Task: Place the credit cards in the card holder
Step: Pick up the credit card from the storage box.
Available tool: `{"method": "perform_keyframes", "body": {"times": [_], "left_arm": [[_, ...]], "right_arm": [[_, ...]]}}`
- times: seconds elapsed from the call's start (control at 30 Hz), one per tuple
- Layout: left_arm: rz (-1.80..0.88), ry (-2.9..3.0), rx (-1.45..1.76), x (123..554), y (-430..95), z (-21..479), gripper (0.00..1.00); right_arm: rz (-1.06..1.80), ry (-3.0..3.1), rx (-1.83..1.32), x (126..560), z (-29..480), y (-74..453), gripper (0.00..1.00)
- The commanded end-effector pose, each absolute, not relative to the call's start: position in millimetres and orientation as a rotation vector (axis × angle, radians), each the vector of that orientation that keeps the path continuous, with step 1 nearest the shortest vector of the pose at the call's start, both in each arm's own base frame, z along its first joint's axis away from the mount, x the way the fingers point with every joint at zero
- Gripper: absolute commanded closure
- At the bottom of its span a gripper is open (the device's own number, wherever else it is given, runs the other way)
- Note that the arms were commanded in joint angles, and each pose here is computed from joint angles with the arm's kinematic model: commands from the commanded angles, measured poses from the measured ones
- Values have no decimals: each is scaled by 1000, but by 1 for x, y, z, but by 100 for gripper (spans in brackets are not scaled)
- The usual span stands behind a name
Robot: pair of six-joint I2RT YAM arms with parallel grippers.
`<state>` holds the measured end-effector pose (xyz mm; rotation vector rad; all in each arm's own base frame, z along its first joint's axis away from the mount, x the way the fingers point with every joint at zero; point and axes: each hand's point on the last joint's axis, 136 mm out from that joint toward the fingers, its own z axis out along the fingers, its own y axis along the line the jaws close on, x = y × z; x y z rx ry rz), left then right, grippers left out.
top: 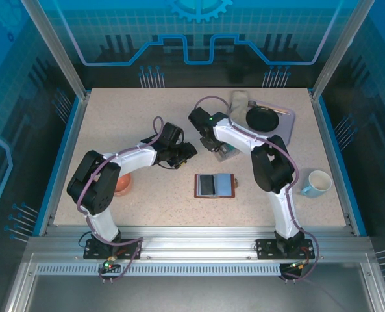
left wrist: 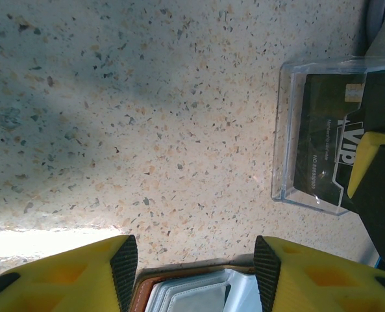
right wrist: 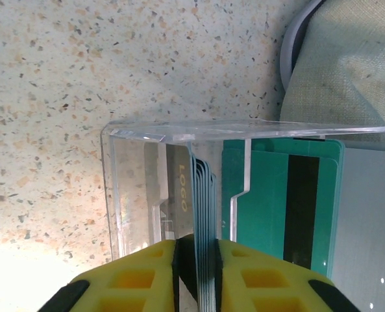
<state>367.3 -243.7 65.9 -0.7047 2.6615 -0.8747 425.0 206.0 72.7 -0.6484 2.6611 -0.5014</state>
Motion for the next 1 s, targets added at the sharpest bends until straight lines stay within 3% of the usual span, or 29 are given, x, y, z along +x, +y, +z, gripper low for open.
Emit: {"method": "perform_keyframes", "body": {"times": [0.0, 0.1, 0.23, 0.37, 0.7, 0.8, 0.97], "left_arm": [[-898, 2641, -723, 369, -242, 72, 46], [-899, 2641, -723, 369, -242, 72, 46], [-900, 2640, -725, 370, -243, 72, 46], [-901, 2642, -726, 370, -243, 72, 47], [-908, 2649, -725, 370, -245, 70, 47], [-913, 2651, -724, 371, -246, 69, 47], [-915, 2655, -725, 369, -246, 69, 47]], "right_arm": [[-539, 2676, -635, 427, 71, 189, 78], [-553, 2678, -636, 429, 68, 185, 76], [-575, 2668, -641, 432, 68, 181, 64], [-581, 2668, -646, 436, 66, 179, 63], [-612, 2636, -651, 438, 74, 174, 73], [-608, 2629, -646, 438, 78, 174, 82], [-617, 2620, -640, 437, 81, 172, 82]]}}
